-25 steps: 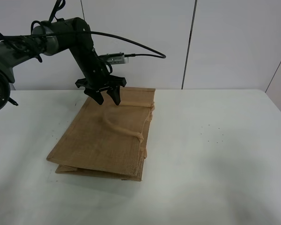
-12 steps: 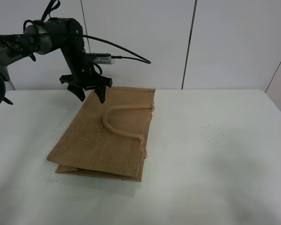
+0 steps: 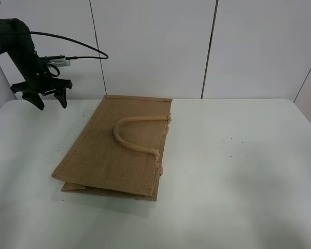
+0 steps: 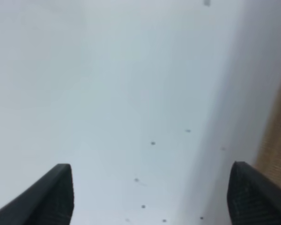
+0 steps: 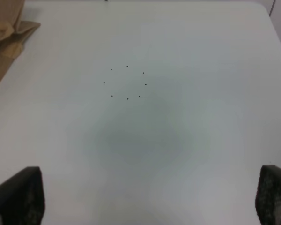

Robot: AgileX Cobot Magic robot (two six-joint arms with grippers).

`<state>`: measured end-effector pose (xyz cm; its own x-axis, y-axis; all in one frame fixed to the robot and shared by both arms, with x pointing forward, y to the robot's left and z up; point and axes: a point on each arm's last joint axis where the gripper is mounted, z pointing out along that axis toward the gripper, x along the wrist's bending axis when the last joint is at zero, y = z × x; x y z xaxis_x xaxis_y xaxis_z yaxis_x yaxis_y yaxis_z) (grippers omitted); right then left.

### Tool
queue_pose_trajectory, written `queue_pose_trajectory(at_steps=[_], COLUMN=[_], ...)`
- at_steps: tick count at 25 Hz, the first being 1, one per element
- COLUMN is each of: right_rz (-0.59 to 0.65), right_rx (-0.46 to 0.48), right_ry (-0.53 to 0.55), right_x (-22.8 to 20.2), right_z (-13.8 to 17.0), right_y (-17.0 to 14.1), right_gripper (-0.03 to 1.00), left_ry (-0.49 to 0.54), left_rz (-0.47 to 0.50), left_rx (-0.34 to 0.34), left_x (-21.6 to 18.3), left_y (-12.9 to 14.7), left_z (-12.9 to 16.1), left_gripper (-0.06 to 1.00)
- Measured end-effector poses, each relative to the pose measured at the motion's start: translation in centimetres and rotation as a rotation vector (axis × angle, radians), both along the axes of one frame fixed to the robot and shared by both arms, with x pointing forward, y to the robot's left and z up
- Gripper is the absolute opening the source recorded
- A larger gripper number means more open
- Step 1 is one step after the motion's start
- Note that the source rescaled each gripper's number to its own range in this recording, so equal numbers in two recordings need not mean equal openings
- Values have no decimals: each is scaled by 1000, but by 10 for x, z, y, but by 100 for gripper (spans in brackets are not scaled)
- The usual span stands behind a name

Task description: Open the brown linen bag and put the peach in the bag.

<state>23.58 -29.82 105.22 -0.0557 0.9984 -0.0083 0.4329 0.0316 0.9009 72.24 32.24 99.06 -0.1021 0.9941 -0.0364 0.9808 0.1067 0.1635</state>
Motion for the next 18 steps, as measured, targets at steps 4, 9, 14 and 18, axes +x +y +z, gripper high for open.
queue_pose_trajectory(at_steps=[4, 9, 14, 18], right_rz=[0, 0, 0, 0], right_rx=[0, 0, 0, 0], right_ry=[0, 0, 0, 0], right_x=[0, 0, 0, 0], right_z=[0, 0, 0, 0], right_y=[0, 0, 0, 0], right_gripper=[100, 100, 100, 100], left_ry=[-14, -29, -9, -24], left_rz=[-3, -25, -26, -33], left_rx=[-11, -11, -11, -10], left_x=[-3, -33, -96, -171], left_y=[-3, -14, -15, -17], left_z=[8, 43, 77, 104], left_gripper=[100, 100, 100, 100])
